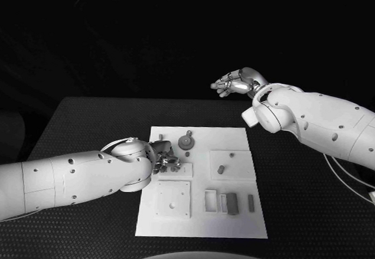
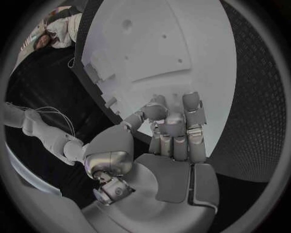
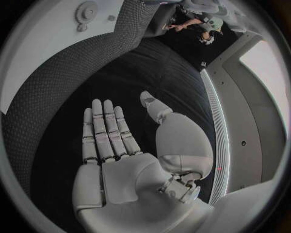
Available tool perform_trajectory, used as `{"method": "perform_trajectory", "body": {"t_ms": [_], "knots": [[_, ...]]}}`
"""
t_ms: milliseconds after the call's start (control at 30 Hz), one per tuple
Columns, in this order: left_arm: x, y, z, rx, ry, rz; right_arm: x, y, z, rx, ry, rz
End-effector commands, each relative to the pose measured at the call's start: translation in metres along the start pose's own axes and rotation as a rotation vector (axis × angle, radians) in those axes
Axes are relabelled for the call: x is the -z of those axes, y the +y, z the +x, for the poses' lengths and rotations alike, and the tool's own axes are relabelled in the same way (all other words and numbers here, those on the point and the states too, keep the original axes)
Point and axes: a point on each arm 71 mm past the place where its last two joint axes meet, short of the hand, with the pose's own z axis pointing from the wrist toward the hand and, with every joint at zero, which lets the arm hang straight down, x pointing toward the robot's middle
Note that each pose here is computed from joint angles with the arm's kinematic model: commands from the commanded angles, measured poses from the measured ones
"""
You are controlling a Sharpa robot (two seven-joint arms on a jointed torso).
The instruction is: Assemble the parts on the task board
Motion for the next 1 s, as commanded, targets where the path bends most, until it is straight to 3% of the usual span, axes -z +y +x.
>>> {"method": "perform_trajectory", "body": {"t_ms": [33,300,567,1000], "knots": [[-0.0004,0.0045,0.0157,-0.057,0.104,-0.036,0.0,-0.0003,0.0022,0.0,0.015,-0.005],[0.0004,0.0073,0.0151,-0.056,0.102,-0.038,0.0004,-0.0011,0.0026,-0.001,0.017,-0.004],[0.0003,0.0093,0.0092,0.003,0.027,-0.026,0.0006,-0.002,0.0027,-0.001,0.016,-0.002],[0.0019,0.0122,0.0109,-0.002,0.052,-0.037,0.0007,-0.0022,0.0028,-0.001,0.016,-0.002]]}}
